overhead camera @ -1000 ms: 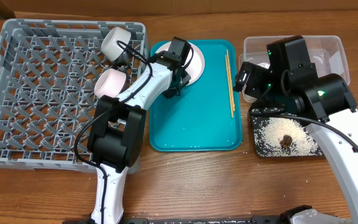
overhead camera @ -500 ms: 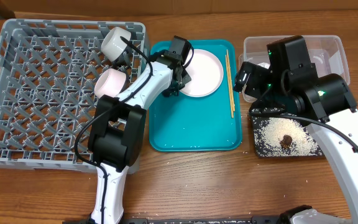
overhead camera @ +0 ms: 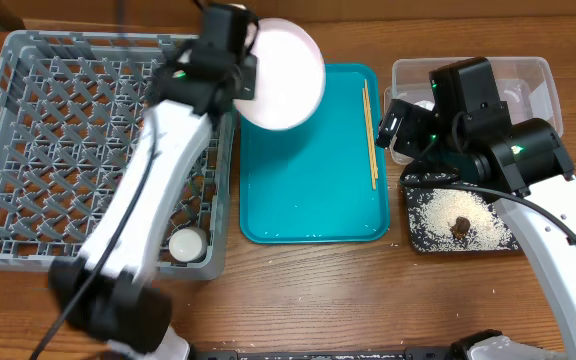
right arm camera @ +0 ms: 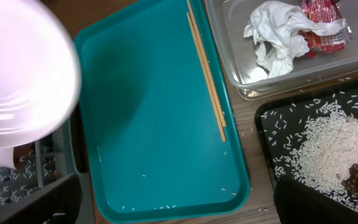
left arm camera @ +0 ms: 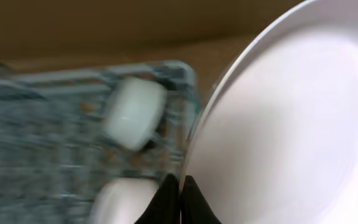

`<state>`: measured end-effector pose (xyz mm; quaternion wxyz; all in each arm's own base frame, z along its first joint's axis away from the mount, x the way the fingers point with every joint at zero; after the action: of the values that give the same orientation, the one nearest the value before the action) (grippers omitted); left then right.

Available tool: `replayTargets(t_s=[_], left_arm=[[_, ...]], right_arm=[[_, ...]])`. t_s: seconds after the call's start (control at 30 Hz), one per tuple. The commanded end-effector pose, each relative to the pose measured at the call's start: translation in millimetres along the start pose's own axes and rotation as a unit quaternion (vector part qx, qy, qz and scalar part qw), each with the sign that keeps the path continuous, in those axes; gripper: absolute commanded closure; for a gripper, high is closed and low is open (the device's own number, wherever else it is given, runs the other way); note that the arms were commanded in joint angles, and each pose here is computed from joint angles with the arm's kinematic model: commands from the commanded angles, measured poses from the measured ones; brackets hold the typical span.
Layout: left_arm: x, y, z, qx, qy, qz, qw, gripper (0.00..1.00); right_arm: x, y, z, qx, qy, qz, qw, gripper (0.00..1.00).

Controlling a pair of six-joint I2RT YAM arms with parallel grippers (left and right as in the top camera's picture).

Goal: Sort waste into correct bins and load items into the dishwasher
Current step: 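Carry the white plate into the dish rack and stand it upright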

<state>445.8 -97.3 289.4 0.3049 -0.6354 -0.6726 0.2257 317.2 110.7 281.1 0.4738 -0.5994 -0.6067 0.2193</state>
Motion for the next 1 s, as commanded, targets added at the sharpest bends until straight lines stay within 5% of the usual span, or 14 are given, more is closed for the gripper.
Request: replayTargets(t_s=[0.0,0.07,0.17,0.67,0.83,0.97], left_arm=[[63,-52,-16,-0.025,0.134,-0.189,0.973,0.96],[91,-64,-14,0.000,0.171,-0.272,0.947,0.96],[111,-56,-7,0.040,0.204,-0.290,0.934,0.96],[200,-29,-14,0.040,0.099,-0.380,0.919,0.96],[218,-45,2,0.077,0.084,-0.446,0.888,0.96],[216,-46,23,0.108,0.065,-0.444,0.887,0.96]], right_arm=[[-2,1,-1,-0.004,0.001,0.004,1.000,0.00],[-2,0,-1,-0.004,0.001,0.004,1.000,0.00],[-2,1,-1,-0.004,0.001,0.004,1.000,0.00],[-2,1,-1,-0.004,0.001,0.004,1.000,0.00],[-2,1,-1,-0.004,0.001,0.004,1.000,0.00],[-2,1,-1,-0.004,0.001,0.004,1.000,0.00]])
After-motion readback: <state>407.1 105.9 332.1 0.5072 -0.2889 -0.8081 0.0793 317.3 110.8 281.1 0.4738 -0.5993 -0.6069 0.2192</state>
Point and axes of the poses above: each gripper's point midway between its finger pads, its own y axis out along the fingers, its own x axis along the line the jaws close on, z = x × y, the point moved 3 cm from there along -y, back along the fingers, and after that the axes turned 3 degrees about -y, right-handed, at the moved point
